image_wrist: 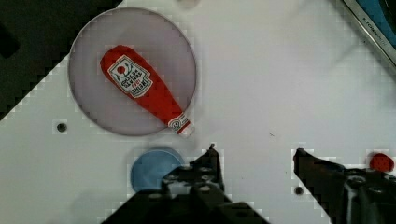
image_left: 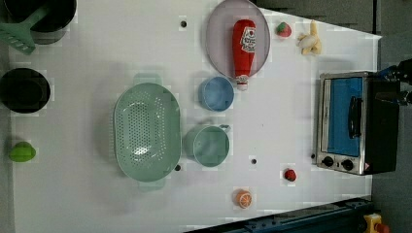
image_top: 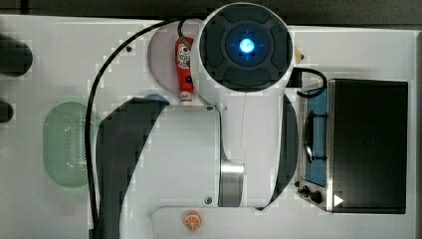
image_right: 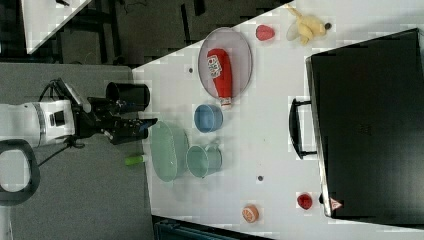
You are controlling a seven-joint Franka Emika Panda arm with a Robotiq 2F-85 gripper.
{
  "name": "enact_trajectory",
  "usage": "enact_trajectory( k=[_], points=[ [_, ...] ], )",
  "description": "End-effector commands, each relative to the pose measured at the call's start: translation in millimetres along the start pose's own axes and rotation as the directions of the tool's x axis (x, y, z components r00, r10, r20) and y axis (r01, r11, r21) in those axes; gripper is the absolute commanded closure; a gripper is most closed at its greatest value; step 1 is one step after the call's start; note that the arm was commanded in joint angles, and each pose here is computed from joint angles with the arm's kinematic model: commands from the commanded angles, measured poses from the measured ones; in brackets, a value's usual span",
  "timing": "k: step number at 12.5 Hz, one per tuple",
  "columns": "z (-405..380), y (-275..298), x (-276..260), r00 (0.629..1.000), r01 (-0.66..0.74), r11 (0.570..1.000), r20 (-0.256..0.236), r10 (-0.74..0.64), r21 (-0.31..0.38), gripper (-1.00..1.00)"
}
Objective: Pick ketchup from plate and place it on table.
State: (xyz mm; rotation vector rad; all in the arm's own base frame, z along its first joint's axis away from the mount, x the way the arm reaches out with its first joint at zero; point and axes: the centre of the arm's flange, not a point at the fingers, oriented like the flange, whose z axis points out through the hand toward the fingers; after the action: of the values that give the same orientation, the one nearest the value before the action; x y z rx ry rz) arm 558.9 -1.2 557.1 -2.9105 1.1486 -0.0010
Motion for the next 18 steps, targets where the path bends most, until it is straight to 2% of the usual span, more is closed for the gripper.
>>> enact_trajectory(
  k=[1, 3, 9, 13, 15, 18],
  points=[
    [-42, 47, -23, 0.999, -0.021, 0.999, 0.026, 0.021, -0.034, -0.54],
    [-36, 43, -22, 0.999, -0.008, 0.999, 0.036, 0.010, -0.042, -1.00],
    [34, 4, -15, 0.990, 0.055, 0.992, 0.134, -0.040, -0.112, -1.00],
    [95, -34, -10, 0.976, 0.156, 0.982, 0.171, -0.136, -0.104, -1.00],
    [126, -51, -5, 0.952, 0.267, 0.961, 0.176, -0.251, -0.070, -1.00],
    [175, -73, 2, 0.870, 0.471, 0.882, 0.173, -0.462, -0.009, -1.00]
  ],
)
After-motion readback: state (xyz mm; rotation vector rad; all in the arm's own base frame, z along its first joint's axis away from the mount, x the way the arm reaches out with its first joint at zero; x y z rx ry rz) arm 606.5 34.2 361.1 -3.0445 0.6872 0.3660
